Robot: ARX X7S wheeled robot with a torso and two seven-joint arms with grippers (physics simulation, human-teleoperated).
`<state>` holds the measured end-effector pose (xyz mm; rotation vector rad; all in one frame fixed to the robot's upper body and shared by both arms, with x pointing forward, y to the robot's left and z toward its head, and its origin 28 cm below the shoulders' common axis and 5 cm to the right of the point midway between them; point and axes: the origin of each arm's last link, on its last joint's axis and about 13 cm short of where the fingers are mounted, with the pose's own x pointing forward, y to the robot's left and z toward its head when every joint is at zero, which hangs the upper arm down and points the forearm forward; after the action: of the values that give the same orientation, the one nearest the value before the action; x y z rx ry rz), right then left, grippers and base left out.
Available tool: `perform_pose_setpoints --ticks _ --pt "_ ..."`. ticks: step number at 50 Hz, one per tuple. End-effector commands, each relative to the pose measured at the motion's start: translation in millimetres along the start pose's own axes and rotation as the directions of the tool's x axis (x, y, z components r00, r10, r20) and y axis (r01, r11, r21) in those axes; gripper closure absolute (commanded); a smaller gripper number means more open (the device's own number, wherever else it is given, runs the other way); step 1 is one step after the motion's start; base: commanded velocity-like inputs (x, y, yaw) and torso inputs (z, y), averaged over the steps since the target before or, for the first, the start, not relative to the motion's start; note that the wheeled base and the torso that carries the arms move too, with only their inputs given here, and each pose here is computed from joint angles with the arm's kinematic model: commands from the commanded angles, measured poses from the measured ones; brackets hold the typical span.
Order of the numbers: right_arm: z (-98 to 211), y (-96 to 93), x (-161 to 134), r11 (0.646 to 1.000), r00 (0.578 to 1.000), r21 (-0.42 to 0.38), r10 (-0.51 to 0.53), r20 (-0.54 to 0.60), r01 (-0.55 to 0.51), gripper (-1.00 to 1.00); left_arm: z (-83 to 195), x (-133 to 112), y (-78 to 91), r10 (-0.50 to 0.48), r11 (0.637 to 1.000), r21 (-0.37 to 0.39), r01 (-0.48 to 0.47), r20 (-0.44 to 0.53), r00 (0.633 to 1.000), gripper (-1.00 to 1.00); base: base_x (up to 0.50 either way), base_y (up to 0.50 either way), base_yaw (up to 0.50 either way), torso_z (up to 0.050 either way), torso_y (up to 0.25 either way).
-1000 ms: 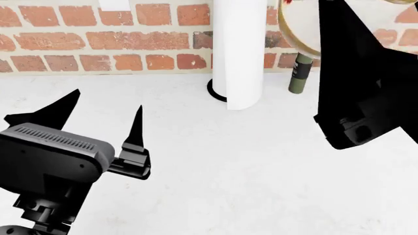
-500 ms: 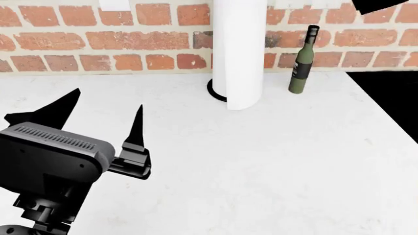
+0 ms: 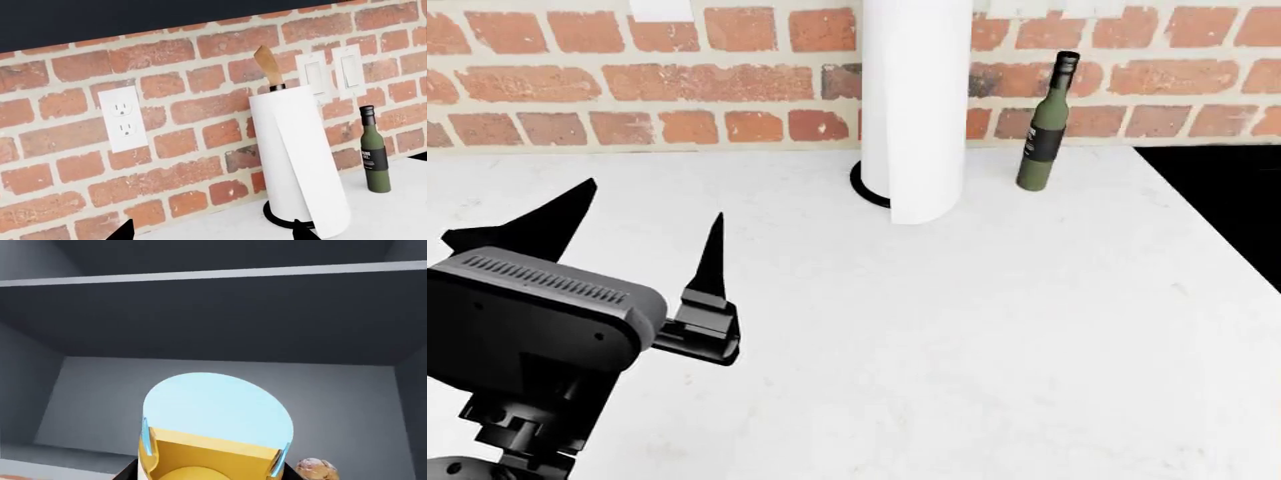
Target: Pick the peanut butter and bar from the counter and place them in the cabinets closest to them.
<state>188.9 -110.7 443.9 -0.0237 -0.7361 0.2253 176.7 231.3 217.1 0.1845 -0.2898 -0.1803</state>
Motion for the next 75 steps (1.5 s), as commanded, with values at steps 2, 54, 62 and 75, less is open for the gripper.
perform_pose_setpoints --ticks 2,54,62,75 --pt "7 -0.8 19 0.999 0.999 -0.034 -0.034 0.006 0.034 1.00 0 0 -0.3 -0.001 1.000 -0.004 0.001 0.001 1.000 -1.00 0.00 0.00 0.00 0.000 0.000" --pt "38 -24.8 166 0.996 0.960 -0.087 -0.056 -0.275 0.033 1.00 2 0 0.5 0.003 1.000 0.000 -0.003 0.006 1.000 -1.00 0.00 0.00 0.00 0.000 0.000" --pt "35 -23.4 167 0.992 0.942 -0.121 -0.071 -0.329 0.033 1.00 2 0 0.5 0.004 1.000 -0.001 -0.004 0.005 1.000 -1.00 0.00 0.00 0.00 0.000 0.001" --pt "21 -25.7 168 0.990 0.913 -0.139 -0.086 -0.399 0.032 1.00 0 0 0.8 0.006 1.000 0.000 -0.006 0.000 1.000 -1.00 0.00 0.00 0.00 0.000 0.000"
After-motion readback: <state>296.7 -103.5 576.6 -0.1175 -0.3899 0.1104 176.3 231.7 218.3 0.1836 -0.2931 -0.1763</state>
